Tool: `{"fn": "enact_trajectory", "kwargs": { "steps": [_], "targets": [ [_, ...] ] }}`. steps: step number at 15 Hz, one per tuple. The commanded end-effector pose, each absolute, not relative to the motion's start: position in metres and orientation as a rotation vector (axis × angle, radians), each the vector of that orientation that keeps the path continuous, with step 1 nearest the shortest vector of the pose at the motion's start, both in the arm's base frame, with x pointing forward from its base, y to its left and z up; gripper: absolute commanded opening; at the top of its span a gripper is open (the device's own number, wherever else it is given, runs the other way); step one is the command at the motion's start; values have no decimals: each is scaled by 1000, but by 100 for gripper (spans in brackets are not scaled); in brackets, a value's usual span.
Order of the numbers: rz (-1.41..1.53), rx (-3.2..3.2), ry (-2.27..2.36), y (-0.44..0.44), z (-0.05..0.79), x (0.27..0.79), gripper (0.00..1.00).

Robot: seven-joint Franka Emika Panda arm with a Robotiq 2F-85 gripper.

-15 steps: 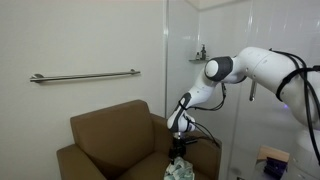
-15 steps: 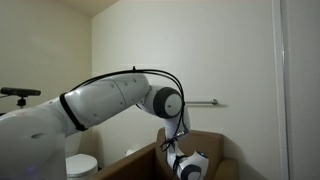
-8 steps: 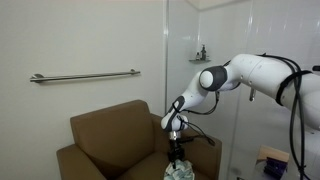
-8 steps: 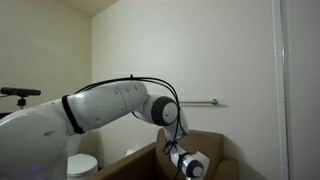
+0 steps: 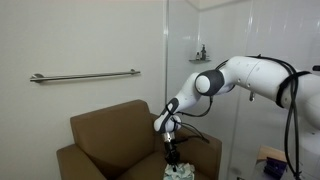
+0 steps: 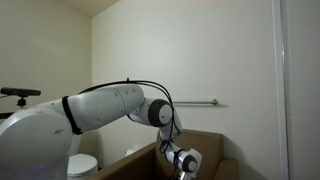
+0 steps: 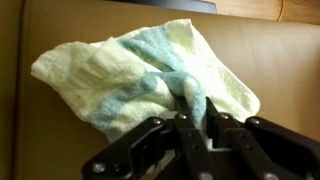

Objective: Use the towel to wipe the seat of the sofa.

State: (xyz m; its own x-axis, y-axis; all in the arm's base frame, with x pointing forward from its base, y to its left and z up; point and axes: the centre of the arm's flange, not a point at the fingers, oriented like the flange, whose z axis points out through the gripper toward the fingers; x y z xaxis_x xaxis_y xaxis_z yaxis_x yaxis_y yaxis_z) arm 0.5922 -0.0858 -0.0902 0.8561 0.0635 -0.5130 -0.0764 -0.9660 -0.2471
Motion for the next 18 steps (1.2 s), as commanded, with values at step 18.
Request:
{"fn": "enact_trajectory", "kwargs": {
  "steps": [18],
  "targets": [
    [442,-3025,-267,8,-55,727,6]
  ]
}}
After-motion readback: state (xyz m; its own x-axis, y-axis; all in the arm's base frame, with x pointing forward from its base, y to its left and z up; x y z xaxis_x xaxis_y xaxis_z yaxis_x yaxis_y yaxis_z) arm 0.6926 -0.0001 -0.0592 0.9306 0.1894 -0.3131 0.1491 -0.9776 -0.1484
